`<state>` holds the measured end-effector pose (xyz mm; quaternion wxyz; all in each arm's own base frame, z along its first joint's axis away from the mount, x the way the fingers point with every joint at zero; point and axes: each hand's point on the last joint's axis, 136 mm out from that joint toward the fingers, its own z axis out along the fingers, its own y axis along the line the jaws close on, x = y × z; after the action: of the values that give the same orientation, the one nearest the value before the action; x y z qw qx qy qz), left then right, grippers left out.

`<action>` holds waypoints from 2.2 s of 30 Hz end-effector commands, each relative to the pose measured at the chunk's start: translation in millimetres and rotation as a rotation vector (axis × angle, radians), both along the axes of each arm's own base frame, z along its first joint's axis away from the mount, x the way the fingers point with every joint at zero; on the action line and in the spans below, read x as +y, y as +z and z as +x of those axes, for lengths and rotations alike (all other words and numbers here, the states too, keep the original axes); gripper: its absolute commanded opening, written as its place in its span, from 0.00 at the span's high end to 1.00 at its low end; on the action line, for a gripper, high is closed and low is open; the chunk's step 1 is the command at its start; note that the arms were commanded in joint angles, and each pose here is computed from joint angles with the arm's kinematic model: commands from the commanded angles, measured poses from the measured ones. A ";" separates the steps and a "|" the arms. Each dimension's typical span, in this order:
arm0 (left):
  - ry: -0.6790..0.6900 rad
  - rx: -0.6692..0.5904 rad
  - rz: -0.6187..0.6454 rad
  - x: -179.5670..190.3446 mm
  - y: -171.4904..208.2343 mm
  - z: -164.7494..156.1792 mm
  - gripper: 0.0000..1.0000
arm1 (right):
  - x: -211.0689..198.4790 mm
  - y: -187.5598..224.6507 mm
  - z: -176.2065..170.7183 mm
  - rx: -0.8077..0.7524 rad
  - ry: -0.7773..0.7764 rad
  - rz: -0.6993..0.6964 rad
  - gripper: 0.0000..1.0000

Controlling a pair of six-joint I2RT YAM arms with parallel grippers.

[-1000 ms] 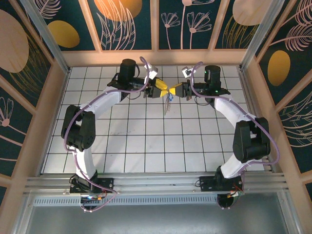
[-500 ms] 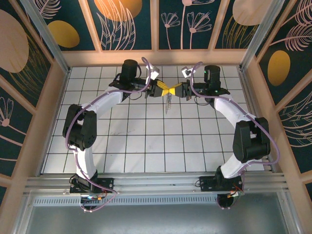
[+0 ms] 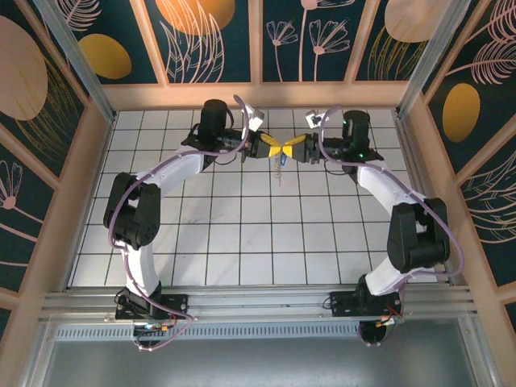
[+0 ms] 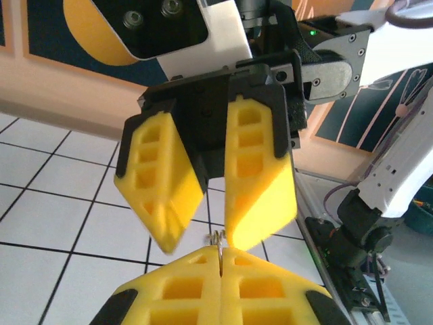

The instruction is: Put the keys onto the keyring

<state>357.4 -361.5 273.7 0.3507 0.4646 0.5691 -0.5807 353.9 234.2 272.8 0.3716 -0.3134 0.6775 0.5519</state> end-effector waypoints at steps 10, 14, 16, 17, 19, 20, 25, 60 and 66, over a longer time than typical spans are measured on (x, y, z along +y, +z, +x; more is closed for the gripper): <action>0.085 -0.068 -0.183 10.1 58.0 -22.6 1.00 | -35.3 29.1 -24.8 -0.174 -0.390 0.081 0.55; 0.104 -0.052 -0.213 11.8 62.1 -26.6 1.00 | -34.7 21.4 -29.2 -0.207 -0.482 0.068 0.50; 0.110 -0.048 -0.214 11.5 61.9 -28.1 1.00 | -33.6 17.0 -29.7 -0.217 -0.514 0.060 0.48; 0.109 -0.052 -0.218 11.4 62.7 -30.1 1.00 | -32.7 15.3 -30.0 -0.224 -0.526 0.056 0.47; 0.106 -0.046 -0.217 10.2 61.9 -32.8 1.00 | -29.7 12.9 -30.7 -0.233 -0.537 0.051 0.47; 0.104 -0.045 -0.217 9.5 61.6 -34.3 1.00 | -27.0 12.6 -30.9 -0.238 -0.537 0.047 0.47; 0.098 -0.042 -0.216 6.5 59.7 -37.6 1.00 | -14.4 11.3 -30.4 -0.242 -0.512 0.042 0.47; 0.112 -0.058 -0.210 4.6 65.4 -38.3 1.00 | 6.7 2.9 -43.6 -0.248 -0.462 -0.004 0.44; 0.110 -0.061 -0.209 5.3 65.9 -39.8 1.00 | 2.7 3.9 -31.9 -0.257 -0.520 -0.015 0.45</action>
<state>327.5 -359.4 314.2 0.4169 0.3915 0.5497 -0.6088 313.9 236.6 267.7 0.5619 -0.2011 0.6932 0.4040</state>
